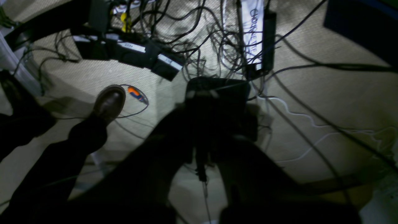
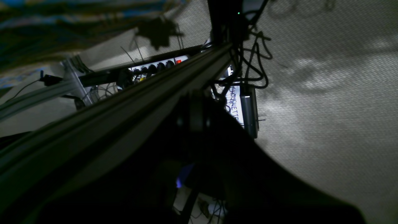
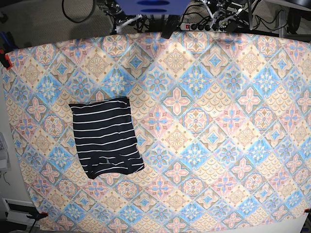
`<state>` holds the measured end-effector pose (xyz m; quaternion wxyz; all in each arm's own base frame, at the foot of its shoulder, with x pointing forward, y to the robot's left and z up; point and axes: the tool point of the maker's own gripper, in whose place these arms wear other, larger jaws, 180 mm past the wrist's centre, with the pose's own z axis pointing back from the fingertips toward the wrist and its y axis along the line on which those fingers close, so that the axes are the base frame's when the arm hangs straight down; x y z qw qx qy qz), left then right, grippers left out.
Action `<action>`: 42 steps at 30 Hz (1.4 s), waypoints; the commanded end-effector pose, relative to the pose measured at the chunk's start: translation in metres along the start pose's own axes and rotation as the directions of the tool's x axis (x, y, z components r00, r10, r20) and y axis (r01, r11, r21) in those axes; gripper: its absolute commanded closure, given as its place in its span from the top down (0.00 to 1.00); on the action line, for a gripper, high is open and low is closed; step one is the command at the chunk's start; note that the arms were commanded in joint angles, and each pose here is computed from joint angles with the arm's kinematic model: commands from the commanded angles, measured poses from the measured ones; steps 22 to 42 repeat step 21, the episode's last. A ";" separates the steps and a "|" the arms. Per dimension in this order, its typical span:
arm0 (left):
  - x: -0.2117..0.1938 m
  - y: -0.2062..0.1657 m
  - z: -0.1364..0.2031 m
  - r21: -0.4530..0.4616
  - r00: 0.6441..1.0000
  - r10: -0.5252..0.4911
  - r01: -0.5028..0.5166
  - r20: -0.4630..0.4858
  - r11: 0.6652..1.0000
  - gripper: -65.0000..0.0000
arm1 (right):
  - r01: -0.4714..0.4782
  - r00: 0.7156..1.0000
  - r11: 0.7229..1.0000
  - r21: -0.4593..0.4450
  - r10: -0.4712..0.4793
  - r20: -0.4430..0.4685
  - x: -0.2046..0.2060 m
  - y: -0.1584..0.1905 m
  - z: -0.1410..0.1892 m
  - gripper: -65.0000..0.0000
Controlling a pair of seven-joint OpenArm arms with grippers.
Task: Fold the T-shirt properly
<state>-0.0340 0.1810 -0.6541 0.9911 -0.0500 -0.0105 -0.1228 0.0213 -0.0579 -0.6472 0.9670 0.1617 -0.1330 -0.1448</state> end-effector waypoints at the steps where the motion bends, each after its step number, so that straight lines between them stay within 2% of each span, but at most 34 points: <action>1: -0.002 -0.003 0.000 -0.009 1.000 -0.005 0.005 -0.005 1.000 0.00 | 0.007 1.000 1.000 0.009 -0.008 0.010 0.001 0.003 0.000 0.00; 6: 0.017 0.001 -0.001 -0.003 1.000 -0.011 0.011 0.022 1.000 0.00 | 0.013 1.000 0.999 0.032 -0.013 0.019 0.005 0.018 -0.005 0.00; 12: 0.040 0.005 -0.002 0.004 0.998 -0.004 0.004 0.059 1.000 0.00 | 0.011 1.000 0.999 0.035 -0.012 0.029 0.011 0.019 -0.006 0.00; 42: 0.038 0.005 -0.002 0.003 0.998 0.003 -0.004 0.059 1.000 0.00 | 0.006 0.999 0.999 0.040 -0.007 0.033 0.018 0.022 -0.009 0.00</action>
